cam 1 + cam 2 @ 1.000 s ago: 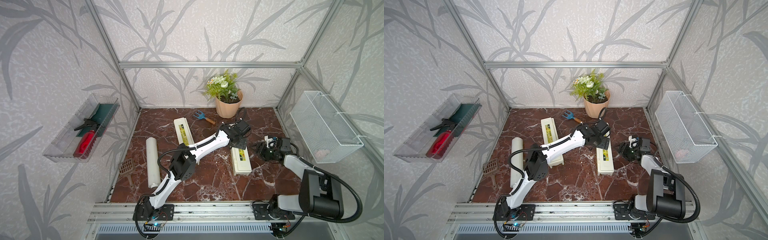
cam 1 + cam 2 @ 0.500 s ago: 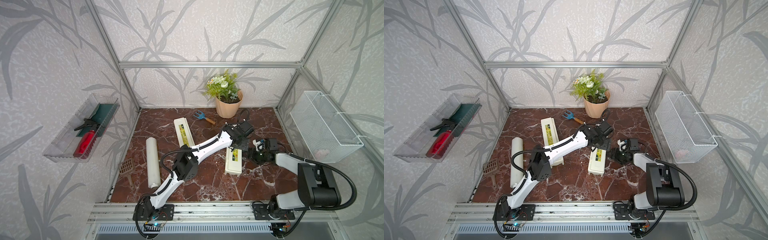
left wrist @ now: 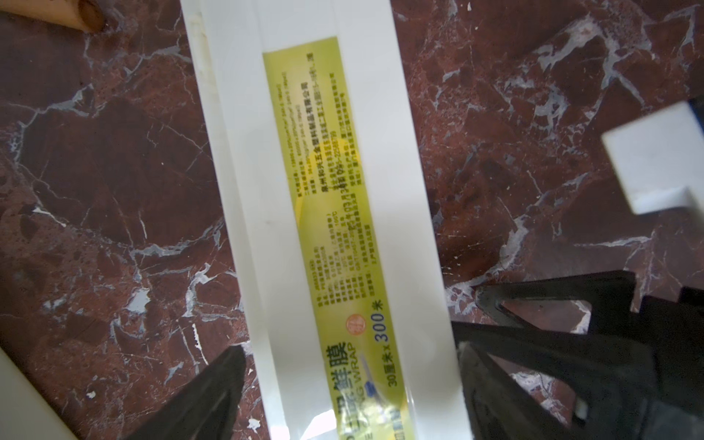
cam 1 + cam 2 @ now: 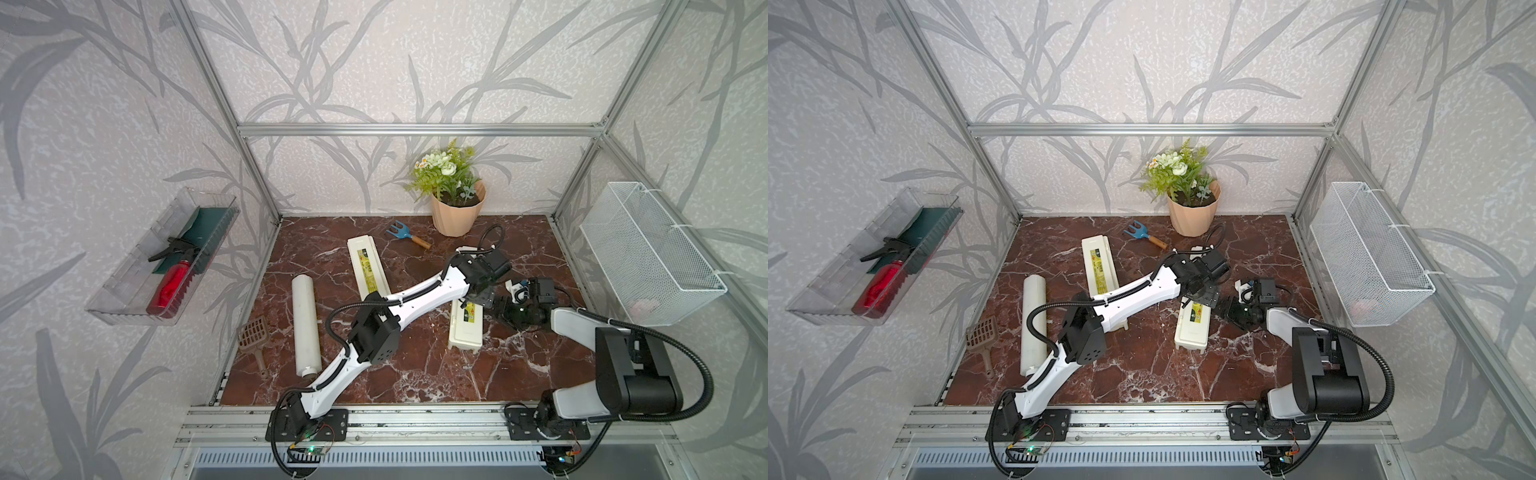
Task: Put plastic wrap rolls into dispensers
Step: Open the lid of the plastic wrap cutting box.
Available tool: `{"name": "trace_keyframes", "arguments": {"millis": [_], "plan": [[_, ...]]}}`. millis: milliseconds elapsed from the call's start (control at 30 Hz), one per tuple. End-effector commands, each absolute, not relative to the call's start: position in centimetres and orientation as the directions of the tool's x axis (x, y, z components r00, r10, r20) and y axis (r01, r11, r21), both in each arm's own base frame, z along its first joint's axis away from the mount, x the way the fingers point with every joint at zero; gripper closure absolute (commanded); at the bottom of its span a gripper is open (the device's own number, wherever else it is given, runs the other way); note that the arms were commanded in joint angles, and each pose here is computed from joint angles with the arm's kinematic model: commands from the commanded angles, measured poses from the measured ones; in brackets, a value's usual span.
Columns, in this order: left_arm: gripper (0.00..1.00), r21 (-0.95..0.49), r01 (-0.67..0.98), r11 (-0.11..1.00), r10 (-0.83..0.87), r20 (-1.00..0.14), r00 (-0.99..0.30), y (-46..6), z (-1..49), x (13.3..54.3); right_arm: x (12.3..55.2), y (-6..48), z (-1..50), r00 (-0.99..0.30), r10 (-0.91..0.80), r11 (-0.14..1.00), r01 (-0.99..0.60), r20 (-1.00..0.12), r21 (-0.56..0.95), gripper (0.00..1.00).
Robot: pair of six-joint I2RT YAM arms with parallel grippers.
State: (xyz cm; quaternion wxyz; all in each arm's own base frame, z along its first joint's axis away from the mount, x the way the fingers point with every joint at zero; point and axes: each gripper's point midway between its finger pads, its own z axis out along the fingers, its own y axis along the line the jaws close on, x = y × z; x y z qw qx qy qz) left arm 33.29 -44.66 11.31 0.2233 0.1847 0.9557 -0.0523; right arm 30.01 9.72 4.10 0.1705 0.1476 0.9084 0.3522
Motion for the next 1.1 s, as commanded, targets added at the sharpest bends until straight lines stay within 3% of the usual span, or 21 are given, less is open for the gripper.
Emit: {"name": "trace_keyframes", "arguments": {"millis": [0,233,400,500,700,1067], "plan": [[0.13,0.042,0.379,0.924,0.362,-0.408,-0.838,-43.9,9.8,33.0,30.1,9.7,4.6,-0.893,0.389,0.708,0.134,-0.226,0.693,0.41],[0.18,0.017,0.377,0.926,0.353,-0.391,-0.850,-44.3,9.1,32.8,30.2,9.6,4.9,-0.888,0.394,0.714,0.132,-0.239,0.687,0.40],[0.34,0.029,0.363,0.931,0.348,-0.367,-0.863,-43.6,8.3,32.9,30.4,9.4,5.8,-0.877,0.394,0.723,0.113,-0.273,0.682,0.40],[0.38,0.016,0.359,0.933,0.340,-0.355,-0.871,-43.4,8.5,33.0,30.6,9.2,6.9,-0.864,0.394,0.727,0.085,-0.312,0.682,0.40],[0.43,-0.066,0.390,0.919,0.337,-0.382,-0.860,-44.0,11.0,33.3,31.2,9.4,9.5,-0.840,0.384,0.716,0.009,-0.383,0.698,0.40],[0.46,-0.254,0.407,0.877,0.304,-0.361,-0.881,-44.6,13.1,33.7,32.9,9.6,11.7,-0.820,0.383,0.690,-0.053,-0.426,0.722,0.54]]}}
